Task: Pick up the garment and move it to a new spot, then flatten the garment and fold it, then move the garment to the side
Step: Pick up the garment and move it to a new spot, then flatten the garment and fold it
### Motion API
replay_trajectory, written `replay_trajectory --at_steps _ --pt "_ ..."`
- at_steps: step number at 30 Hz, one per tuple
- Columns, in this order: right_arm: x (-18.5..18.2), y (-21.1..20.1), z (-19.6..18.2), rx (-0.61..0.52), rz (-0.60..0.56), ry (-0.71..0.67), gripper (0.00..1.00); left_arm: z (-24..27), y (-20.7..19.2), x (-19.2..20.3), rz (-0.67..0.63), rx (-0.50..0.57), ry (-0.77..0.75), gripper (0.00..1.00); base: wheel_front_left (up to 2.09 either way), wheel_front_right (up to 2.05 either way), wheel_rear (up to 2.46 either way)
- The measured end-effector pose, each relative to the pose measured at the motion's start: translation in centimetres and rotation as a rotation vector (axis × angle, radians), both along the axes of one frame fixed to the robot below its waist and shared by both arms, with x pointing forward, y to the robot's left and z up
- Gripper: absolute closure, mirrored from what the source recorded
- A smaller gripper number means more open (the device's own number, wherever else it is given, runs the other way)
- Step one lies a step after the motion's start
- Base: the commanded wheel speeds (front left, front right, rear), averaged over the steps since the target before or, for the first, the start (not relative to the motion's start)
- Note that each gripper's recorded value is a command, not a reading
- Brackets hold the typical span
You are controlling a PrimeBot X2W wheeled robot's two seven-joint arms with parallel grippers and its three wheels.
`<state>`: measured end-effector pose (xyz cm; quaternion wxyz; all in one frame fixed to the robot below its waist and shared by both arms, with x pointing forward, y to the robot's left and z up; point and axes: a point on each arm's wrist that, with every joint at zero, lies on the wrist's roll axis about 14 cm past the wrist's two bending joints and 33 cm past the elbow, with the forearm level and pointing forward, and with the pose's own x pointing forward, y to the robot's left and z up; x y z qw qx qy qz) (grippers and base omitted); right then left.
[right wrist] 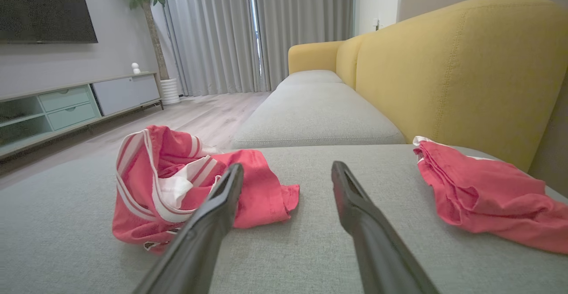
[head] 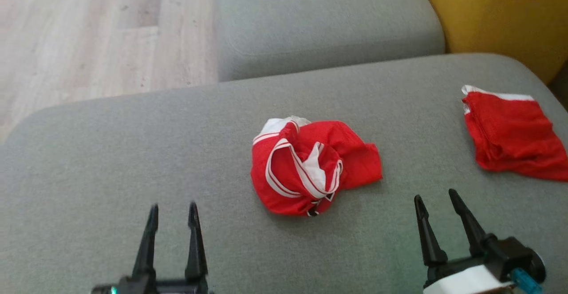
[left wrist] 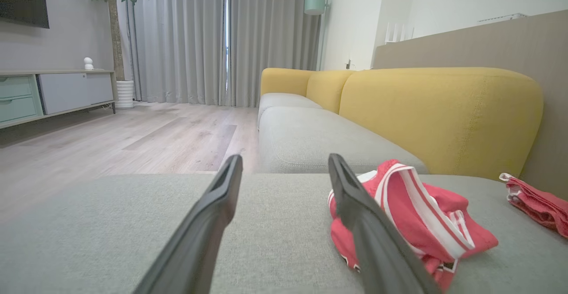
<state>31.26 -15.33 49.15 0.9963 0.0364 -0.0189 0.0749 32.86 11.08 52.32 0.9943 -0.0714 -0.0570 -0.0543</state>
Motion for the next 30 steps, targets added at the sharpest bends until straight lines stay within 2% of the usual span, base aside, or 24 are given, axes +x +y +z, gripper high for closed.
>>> replay_trajectory --at_steps 10,30 --pt "-1.7 0.7 -1.1 0.009 0.015 0.028 0.00 -2.7 1.1 -4.5 0.038 -0.001 0.078 0.00 0.00 0.00 0.00" --pt "-1.9 1.2 -0.7 0.010 0.031 0.012 0.00 -3.0 1.5 -5.1 0.061 -0.018 0.083 0.00 0.00 0.00 0.00"
